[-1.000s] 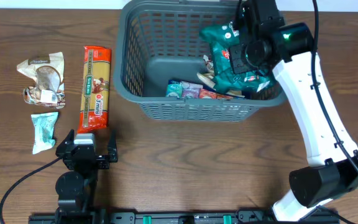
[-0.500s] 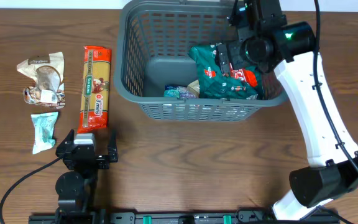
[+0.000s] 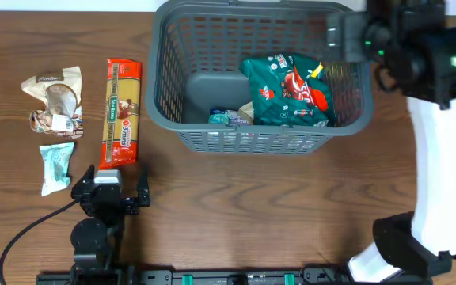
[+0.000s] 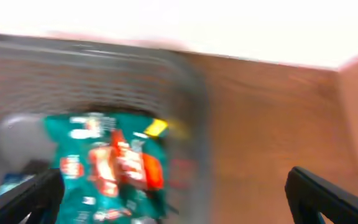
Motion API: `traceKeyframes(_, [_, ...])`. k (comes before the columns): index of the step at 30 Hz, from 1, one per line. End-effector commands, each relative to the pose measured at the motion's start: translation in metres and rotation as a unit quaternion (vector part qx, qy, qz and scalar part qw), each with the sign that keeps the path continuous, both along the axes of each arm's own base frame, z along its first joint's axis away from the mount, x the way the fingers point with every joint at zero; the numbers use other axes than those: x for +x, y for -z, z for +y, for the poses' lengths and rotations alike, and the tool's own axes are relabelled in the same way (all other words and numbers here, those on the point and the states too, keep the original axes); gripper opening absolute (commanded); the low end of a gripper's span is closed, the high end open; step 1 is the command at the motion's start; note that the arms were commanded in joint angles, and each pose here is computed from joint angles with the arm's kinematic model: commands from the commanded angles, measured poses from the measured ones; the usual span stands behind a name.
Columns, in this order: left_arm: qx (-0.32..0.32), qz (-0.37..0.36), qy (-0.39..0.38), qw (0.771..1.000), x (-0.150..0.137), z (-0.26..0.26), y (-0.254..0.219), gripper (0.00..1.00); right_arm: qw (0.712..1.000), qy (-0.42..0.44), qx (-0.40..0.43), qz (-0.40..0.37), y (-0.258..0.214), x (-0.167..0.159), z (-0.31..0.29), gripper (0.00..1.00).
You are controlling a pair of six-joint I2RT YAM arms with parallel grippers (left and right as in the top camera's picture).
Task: Pack container
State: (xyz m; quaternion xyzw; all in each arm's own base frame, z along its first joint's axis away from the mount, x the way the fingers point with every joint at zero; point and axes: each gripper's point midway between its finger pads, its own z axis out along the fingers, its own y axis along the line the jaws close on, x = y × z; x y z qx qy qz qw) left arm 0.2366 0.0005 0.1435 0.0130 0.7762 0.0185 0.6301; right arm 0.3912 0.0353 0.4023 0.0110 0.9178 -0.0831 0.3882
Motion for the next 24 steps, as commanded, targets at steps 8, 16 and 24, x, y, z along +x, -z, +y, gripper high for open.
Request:
traceKeyframes(8, [0.003, 0.019, -0.001, 1.000, -0.001, 0.000, 0.013, 0.99, 0.961, 0.277, 0.020, 0.007, 0.002, -0.049, -0.122, 0.99])
traceKeyframes(16, [0.003, 0.019, -0.002, 1.000, -0.001, 0.000, 0.013, 0.99, 0.949, 0.313, 0.020, 0.006, 0.002, -0.056, -0.149, 0.99])
traceKeyframes(24, [0.003, 0.019, -0.002, 1.000, -0.001, 0.000, 0.013, 0.99, 0.949, 0.313, 0.020, 0.006, 0.002, -0.056, -0.148, 0.99])
